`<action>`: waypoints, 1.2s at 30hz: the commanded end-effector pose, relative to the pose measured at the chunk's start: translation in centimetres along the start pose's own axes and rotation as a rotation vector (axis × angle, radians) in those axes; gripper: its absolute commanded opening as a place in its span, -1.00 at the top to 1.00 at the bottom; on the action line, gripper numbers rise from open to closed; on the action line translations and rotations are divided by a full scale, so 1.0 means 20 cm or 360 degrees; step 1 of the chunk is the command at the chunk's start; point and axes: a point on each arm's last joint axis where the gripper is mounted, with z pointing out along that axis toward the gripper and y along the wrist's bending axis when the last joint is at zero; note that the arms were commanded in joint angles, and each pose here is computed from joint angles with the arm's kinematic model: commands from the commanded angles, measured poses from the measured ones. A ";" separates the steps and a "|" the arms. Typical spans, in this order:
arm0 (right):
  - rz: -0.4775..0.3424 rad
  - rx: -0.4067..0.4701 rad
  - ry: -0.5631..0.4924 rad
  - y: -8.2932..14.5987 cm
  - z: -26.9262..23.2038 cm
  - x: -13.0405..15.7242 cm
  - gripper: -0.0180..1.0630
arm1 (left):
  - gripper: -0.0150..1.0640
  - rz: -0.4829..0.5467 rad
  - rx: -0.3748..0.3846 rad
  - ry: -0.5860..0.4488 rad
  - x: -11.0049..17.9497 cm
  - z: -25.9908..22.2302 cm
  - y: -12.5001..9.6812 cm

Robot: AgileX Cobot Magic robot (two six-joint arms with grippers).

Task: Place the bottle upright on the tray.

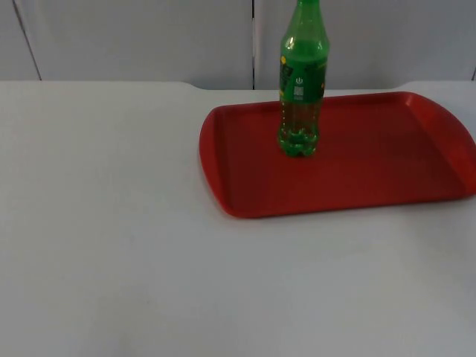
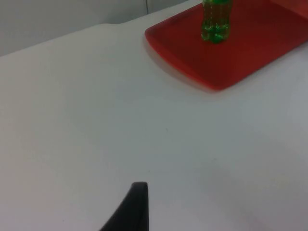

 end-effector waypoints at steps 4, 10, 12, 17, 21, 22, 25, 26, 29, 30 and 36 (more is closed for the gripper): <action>-0.0171 -0.0102 0.0007 -0.10 0.09 -0.06 0.97 | -0.97 0.0001 0.0012 0.0006 0.01 0.00 0.00; -0.0269 -0.0339 -0.0079 -0.15 0.12 -0.20 0.97 | -0.97 0.0001 0.0012 0.0006 0.01 0.00 0.00; -0.0289 -0.0340 -0.0083 -0.16 0.14 -0.21 0.97 | -0.97 0.0001 0.0012 0.0006 0.01 0.00 0.00; -0.0467 -0.0445 -0.0059 -0.11 0.28 -0.18 0.97 | -0.97 0.0001 0.0012 0.0006 0.01 0.00 0.00; -0.0297 -0.0535 -0.0113 -0.10 0.39 -0.19 0.97 | -0.97 0.0001 0.0012 0.0006 0.01 0.00 0.00; -0.0181 -0.0575 -0.0160 -0.11 0.42 -0.21 0.97 | -0.97 0.0001 0.0012 0.0006 0.01 0.00 0.00; -0.0047 -0.0736 -0.0332 -0.14 0.48 -0.22 0.97 | -0.97 0.0003 0.0009 0.0006 0.01 0.00 0.00; -0.0063 -0.0745 -0.0407 -0.14 0.50 -0.21 0.97 | -0.97 0.0003 0.0009 0.0006 0.01 0.00 0.00; -0.0099 -0.0679 -0.0466 -0.15 0.54 -0.20 0.97 | -0.97 0.0003 0.0009 0.0006 0.01 0.00 0.00; -0.0122 -0.0665 -0.0483 -0.16 0.56 -0.18 0.97 | -0.97 0.0003 0.0009 0.0006 0.01 0.00 0.00; -0.0080 -0.0749 -0.0581 -0.13 0.66 -0.08 0.97 | -0.97 0.0003 0.0009 0.0006 0.01 0.00 0.00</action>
